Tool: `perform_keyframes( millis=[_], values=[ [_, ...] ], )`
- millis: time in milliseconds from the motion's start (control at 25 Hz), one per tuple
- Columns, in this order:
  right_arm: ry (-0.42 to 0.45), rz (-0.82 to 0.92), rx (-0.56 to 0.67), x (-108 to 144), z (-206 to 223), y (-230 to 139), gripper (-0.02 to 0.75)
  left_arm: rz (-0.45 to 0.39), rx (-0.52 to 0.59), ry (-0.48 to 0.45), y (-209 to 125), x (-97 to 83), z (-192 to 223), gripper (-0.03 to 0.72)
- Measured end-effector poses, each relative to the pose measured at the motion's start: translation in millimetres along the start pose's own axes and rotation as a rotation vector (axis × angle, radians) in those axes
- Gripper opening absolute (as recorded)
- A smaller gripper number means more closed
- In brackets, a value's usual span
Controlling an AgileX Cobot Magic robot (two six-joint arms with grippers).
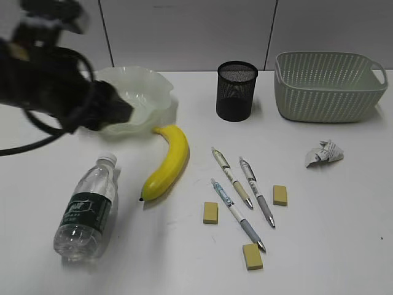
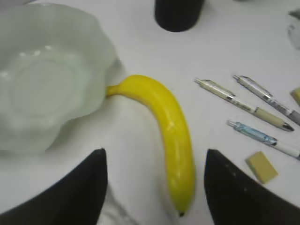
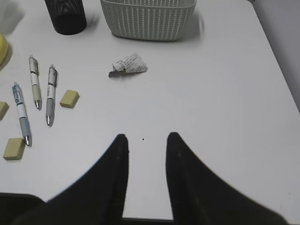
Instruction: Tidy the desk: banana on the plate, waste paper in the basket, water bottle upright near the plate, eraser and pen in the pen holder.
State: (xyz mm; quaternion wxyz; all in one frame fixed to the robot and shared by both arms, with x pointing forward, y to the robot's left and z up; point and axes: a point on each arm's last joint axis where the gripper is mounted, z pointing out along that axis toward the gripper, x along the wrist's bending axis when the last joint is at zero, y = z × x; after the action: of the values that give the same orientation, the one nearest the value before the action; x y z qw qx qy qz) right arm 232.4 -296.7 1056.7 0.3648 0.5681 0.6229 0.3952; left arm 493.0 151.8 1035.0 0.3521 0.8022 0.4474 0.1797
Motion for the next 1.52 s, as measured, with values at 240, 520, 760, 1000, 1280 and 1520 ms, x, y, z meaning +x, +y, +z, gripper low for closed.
perform_keyframes(
  millis=[240, 520, 760, 1000, 1280, 1520],
  values=[
    [0.0, 0.0, 0.0, 0, 0, 0, 0.236, 0.076, 0.15, -0.085, 20, -34.9, 74, 0.505],
    [0.0, 0.0, 0.0, 0, 0, 0, 0.236, 0.069, 0.201, -0.099, 29, -38.5, 97, 0.506],
    [0.0, 0.0, 0.0, 0, 0, 0, 0.236, 0.055, 0.212, -0.102, 29, -39.0, 100, 0.507],
    [0.0, 0.0, 0.0, 0, 0, 0, 0.236, 0.028, 0.335, -0.095, -1, -38.3, 139, 0.508],
    [0.0, 0.0, 0.0, 0, 0, 0, 0.236, 0.016, 0.397, -0.087, -21, -37.4, 164, 0.508],
    [0.0, 0.0, 0.0, 0, 0, 0, 0.236, 0.014, 0.444, -0.085, -33, -37.0, 175, 0.447]
  ],
)
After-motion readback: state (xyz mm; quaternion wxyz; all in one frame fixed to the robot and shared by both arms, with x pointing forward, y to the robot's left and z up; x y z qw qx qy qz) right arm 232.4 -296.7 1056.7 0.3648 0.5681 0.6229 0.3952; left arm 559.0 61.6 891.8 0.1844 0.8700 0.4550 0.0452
